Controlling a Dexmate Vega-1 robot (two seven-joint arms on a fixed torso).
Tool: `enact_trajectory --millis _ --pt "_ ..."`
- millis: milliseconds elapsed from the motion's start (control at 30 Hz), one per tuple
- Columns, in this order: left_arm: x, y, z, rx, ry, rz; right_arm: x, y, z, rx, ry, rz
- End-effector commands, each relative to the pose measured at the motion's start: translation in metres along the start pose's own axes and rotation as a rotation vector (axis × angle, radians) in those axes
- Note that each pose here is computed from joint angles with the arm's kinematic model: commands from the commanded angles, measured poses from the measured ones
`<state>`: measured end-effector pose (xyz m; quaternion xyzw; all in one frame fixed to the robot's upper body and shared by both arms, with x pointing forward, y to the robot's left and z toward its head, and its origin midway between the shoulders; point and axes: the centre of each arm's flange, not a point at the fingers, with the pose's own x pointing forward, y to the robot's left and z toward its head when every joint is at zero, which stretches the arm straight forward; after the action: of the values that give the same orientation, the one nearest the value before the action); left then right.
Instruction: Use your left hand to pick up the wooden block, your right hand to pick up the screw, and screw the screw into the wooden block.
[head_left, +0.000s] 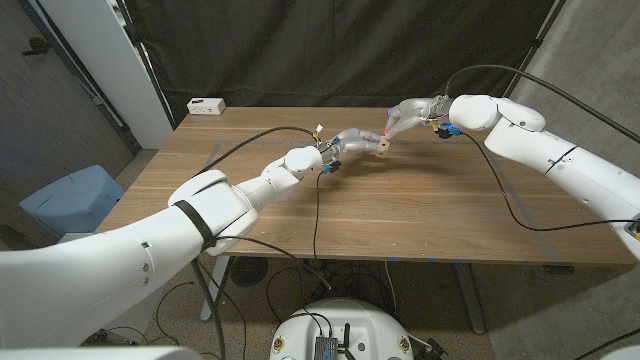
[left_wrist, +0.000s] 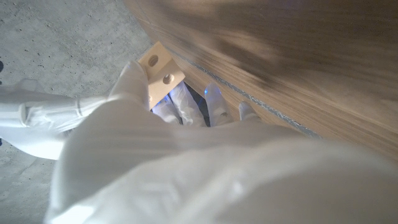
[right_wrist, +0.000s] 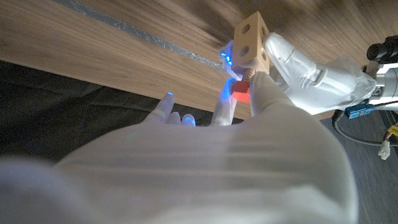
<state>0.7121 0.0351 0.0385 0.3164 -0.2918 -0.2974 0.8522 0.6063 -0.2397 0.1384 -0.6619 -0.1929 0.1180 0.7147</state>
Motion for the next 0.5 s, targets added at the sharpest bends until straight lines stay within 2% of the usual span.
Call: enact_trajectory --millis 33,500 --pt "-0.0005 -0.0019 0.0009 0.005 -0.009 -0.006 -0.0038 -0.0001 0.0003 -0.007 0.002 -0.009" --pt "-0.0005 -0.0024 0.0017 0.006 -0.014 -0.007 -0.0053 0.0018 0.0012 -0.007 -0.002 0.012"
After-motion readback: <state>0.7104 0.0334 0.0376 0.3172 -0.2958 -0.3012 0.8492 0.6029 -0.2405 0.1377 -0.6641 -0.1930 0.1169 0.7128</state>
